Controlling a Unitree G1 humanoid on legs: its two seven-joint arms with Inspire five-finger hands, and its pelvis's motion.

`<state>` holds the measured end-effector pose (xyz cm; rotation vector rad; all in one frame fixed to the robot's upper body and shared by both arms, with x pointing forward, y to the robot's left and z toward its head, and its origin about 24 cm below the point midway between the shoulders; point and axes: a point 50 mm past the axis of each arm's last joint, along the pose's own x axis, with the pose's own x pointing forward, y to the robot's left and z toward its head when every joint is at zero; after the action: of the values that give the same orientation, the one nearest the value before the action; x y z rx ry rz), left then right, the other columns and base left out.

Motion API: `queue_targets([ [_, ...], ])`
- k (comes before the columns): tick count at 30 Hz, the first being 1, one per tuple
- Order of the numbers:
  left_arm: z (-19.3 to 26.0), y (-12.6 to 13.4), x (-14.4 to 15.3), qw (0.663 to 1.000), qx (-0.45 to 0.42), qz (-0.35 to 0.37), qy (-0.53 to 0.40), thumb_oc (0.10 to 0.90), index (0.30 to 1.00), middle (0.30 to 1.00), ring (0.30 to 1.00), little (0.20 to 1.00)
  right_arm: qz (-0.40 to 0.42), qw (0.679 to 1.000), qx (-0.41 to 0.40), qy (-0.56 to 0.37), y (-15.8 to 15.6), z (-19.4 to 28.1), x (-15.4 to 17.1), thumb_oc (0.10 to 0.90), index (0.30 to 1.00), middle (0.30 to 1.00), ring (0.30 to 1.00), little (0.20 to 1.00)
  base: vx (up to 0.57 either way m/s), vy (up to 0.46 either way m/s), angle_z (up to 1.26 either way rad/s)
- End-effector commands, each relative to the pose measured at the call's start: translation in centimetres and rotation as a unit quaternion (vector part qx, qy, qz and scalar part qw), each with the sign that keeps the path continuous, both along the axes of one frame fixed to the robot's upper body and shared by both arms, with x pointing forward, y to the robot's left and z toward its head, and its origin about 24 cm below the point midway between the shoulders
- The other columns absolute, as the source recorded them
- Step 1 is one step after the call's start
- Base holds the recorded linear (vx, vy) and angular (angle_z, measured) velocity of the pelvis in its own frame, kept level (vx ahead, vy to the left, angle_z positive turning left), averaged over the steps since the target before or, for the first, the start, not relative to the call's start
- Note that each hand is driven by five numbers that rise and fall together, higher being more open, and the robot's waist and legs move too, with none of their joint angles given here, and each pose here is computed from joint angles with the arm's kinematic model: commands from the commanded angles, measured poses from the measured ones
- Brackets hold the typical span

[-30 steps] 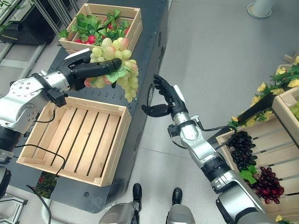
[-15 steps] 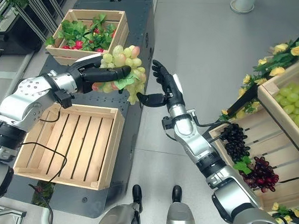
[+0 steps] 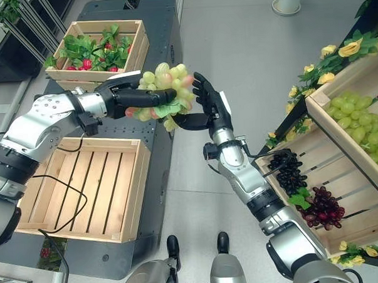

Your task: Pick up the fruits from the basket on one side to the basket on the other side

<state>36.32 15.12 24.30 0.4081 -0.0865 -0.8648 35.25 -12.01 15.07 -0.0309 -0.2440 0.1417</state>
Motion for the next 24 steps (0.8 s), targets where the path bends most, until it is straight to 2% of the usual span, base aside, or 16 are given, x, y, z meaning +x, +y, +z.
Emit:
queue_targets([
  [1, 1.6, -2.5, 0.8, 0.996, -0.076, -0.039, -0.023, 0.400, 0.300, 0.300, 0.300, 0.300, 0.059, 0.997, 0.041, -0.024, 3.3, 0.8, -0.5, 0.800, 0.900, 0.900, 0.900, 0.900, 0.00, 0.000, 0.00],
  [13, 1.9, -4.6, 0.4, 0.994, -0.076, -0.071, -0.026, 0.400, 0.300, 0.300, 0.300, 0.300, 0.088, 0.996, 0.025, -0.001, 4.8, 1.2, 0.2, 0.800, 0.900, 0.900, 0.900, 0.900, 0.00, 0.000, 0.00],
  [18, 1.8, -5.0, 0.3, 0.994, -0.075, -0.080, -0.024, 0.400, 0.300, 0.300, 0.300, 0.300, 0.098, 0.994, 0.038, -0.021, 5.2, 2.2, 0.3, 0.800, 0.900, 0.900, 0.900, 0.900, 0.00, 0.000, 0.00],
  [19, 1.7, -5.1, 0.3, 0.994, -0.075, -0.079, -0.023, 0.400, 0.300, 0.300, 0.300, 0.300, 0.097, 0.993, 0.051, -0.038, 5.3, 2.9, 0.3, 0.400, 0.300, 0.300, 0.300, 0.300, 0.00, 0.000, 0.00],
  [24, 1.5, -4.6, 0.6, 0.995, -0.075, -0.068, -0.019, 0.400, 0.300, 0.300, 0.300, 0.300, 0.075, 0.992, 0.080, -0.066, 5.1, 4.5, 0.5, 0.400, 0.300, 0.300, 0.300, 0.300, 0.00, 0.000, 0.00],
])
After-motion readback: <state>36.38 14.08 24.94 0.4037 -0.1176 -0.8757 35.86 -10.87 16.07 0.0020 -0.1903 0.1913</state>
